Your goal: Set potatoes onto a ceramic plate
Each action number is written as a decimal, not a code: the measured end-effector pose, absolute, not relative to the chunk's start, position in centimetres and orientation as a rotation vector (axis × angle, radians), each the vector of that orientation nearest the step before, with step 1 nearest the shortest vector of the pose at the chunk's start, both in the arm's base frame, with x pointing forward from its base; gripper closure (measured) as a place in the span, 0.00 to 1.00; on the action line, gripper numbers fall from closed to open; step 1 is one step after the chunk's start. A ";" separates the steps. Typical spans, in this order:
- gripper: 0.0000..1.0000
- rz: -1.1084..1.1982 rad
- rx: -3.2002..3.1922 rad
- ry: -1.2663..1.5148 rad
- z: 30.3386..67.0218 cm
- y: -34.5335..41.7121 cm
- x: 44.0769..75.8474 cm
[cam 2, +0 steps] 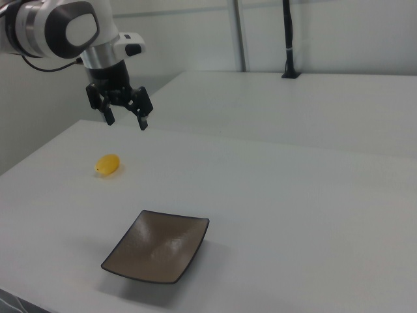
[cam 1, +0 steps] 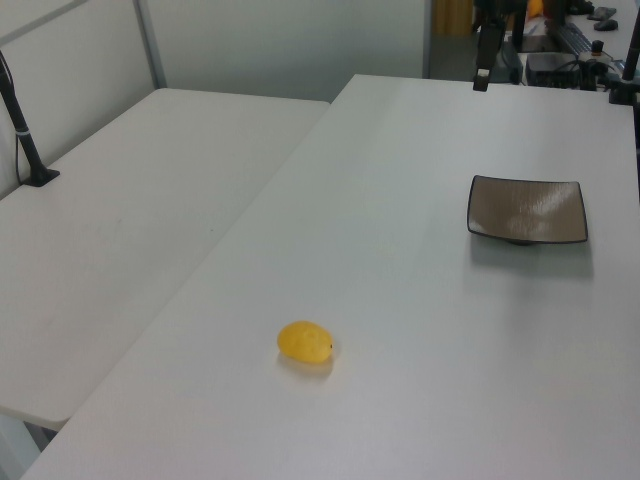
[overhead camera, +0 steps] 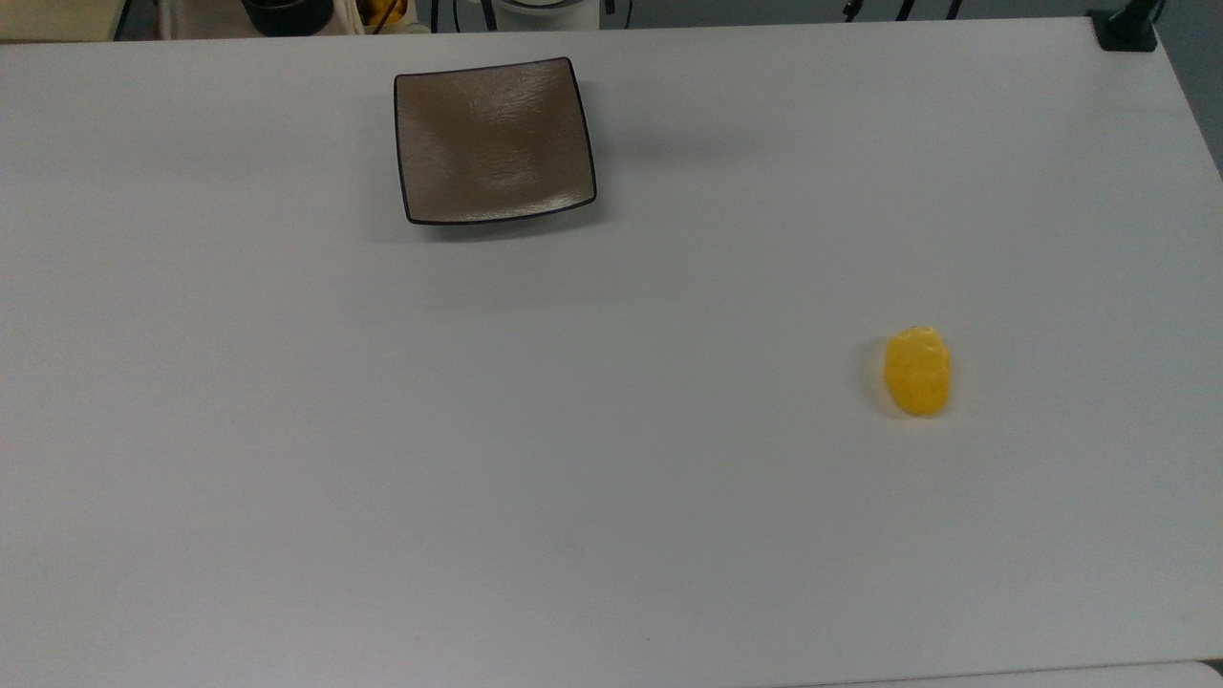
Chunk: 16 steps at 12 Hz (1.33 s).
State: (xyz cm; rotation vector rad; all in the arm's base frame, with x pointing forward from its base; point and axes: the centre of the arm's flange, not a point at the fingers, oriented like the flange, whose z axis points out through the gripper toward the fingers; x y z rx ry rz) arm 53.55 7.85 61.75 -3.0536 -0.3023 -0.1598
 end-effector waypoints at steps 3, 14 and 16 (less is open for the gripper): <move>0.00 -0.132 -3.058 -0.214 61.0 9.8 53.8; 0.00 -0.067 -3.020 -0.150 62.4 25.7 57.7; 0.00 -0.073 -3.008 -0.147 60.2 29.5 58.6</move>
